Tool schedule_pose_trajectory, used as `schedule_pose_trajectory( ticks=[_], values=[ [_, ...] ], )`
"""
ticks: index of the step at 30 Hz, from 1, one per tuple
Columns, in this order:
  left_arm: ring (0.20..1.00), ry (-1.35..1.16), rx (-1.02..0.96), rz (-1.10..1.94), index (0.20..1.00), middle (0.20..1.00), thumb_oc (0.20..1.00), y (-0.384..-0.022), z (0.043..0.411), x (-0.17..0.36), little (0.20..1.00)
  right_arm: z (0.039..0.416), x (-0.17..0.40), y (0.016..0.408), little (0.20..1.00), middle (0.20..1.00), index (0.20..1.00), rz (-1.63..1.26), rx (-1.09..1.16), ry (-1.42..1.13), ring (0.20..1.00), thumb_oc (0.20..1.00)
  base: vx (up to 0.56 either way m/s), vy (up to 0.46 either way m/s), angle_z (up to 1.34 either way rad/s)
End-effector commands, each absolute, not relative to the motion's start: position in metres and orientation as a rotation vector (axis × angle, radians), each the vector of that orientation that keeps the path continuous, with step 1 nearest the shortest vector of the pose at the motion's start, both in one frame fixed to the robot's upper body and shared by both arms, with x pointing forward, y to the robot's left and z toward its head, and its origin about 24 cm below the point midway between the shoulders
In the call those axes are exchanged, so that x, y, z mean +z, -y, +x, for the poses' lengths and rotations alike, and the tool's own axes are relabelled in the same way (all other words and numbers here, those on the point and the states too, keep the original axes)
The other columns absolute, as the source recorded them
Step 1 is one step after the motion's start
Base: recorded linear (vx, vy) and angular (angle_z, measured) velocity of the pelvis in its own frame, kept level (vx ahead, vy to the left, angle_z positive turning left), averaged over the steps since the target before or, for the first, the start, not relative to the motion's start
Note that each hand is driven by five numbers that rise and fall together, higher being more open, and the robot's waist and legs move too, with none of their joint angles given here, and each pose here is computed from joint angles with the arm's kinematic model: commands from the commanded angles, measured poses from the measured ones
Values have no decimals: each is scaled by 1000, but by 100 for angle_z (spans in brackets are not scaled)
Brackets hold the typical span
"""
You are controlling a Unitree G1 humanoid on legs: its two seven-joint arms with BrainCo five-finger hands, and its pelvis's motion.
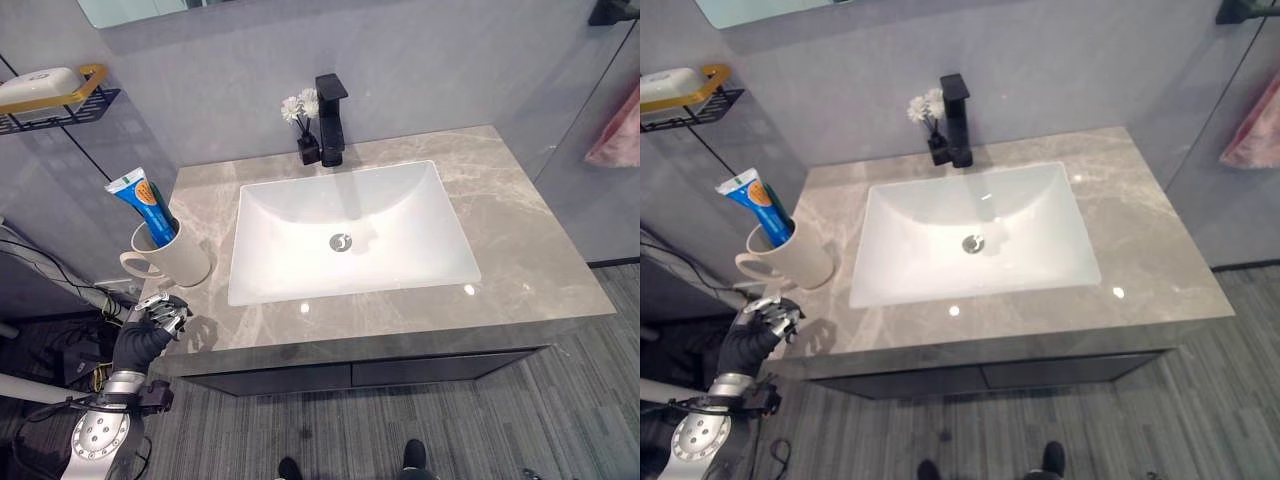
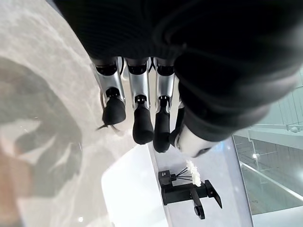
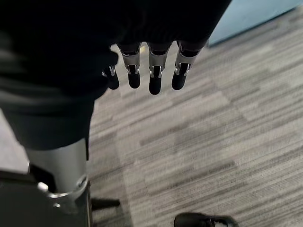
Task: Put brush and paste in cup on sink, flatten towel.
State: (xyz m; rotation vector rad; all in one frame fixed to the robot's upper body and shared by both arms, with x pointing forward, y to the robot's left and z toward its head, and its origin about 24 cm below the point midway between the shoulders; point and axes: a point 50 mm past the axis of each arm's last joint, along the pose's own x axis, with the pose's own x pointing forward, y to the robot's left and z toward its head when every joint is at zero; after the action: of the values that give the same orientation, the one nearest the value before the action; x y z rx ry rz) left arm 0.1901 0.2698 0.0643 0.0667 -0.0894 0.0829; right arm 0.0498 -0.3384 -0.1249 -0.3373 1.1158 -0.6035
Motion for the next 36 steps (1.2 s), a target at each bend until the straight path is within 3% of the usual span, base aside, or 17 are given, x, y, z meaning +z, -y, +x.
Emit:
schedule_pose_trajectory(
  ticks=[1,5,20,36],
  values=[
    [200,198,68,51,200,200,200,-282,214,92,200,97,-129,313,1000,1000,1000,-428,-331,-1064,1000,1000,31,-21,4],
    [200,173,49,55,200,200,200,-286,220,92,200,108,-130,300,1000,1000,1000,-479,-218,-1035,1000,1000,44,-19,7],
    [200,233,100,107,200,200,200,-298,243,112,200,79,-140,301,1000,1000,1000,-380,-322,-1148,1000,1000,32,-19,2],
    [200,335,214,98,200,200,200,-308,279,144,200,122,-128,288,1000,1000,1000,-420,-254,-966,1000,1000,4,0,-6]
  ],
)
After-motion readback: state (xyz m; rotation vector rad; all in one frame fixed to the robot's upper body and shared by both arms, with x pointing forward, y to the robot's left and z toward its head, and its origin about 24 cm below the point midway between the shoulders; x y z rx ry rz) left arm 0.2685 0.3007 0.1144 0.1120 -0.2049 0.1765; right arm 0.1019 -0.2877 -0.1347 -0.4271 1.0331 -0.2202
